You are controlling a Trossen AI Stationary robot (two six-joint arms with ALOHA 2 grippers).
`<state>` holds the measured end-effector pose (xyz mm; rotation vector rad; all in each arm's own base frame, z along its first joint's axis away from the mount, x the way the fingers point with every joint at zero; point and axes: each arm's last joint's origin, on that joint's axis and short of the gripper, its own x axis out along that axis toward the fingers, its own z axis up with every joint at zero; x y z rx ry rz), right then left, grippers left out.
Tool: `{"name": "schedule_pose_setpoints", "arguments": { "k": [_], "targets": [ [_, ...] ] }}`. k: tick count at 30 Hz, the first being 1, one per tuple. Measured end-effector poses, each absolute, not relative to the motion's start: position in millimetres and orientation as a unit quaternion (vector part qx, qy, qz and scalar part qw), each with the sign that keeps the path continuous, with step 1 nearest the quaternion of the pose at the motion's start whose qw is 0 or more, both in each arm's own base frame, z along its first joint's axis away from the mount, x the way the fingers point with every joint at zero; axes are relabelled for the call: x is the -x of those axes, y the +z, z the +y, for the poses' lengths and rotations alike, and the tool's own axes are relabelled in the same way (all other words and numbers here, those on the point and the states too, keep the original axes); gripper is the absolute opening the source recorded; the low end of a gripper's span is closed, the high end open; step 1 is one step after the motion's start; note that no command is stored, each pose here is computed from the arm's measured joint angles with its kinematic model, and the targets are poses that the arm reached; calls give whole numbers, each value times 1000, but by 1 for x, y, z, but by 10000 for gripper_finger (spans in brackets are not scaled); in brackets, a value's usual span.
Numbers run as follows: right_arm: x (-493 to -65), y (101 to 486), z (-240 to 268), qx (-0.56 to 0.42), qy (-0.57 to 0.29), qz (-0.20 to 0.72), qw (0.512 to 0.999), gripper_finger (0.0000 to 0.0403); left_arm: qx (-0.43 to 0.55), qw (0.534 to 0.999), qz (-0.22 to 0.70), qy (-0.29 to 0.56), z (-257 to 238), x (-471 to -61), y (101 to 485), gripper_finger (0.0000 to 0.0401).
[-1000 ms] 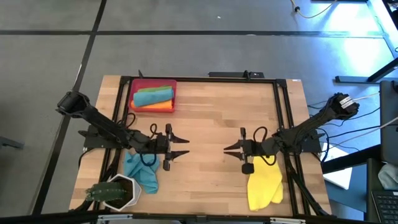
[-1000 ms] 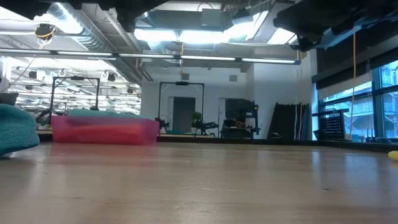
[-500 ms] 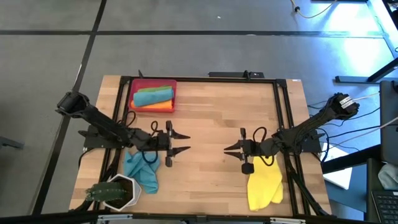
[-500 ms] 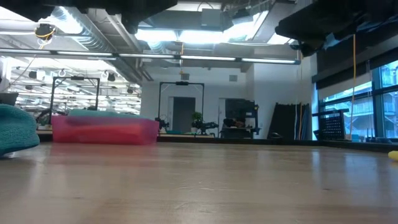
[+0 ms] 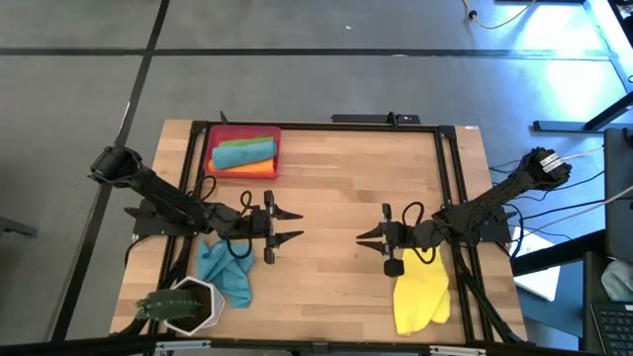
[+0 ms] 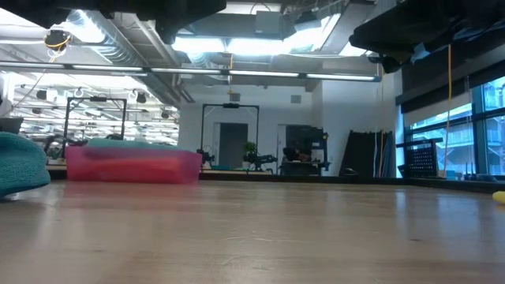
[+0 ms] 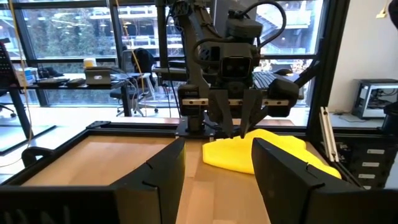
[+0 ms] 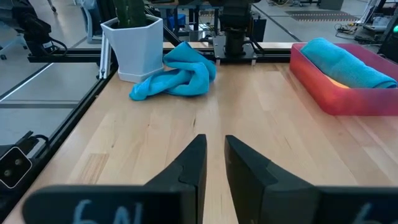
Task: Roll microfiber towels into tight, uniform cylinder then place into a basket
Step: Fold the blue microfiber towel
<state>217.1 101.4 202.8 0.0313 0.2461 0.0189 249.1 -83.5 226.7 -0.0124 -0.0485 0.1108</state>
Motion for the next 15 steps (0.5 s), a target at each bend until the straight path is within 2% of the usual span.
{"name": "schedule_pose_setpoints", "arguments": {
  "k": [8,15],
  "targets": [
    [-220,196,103,-45,4,136,990,60,6,999,-23,44,-84,-249,226,173],
    [-242,185,114,-17,3,165,986,60,5,999,-24,24,-85,-249,227,173]
  ]
}}
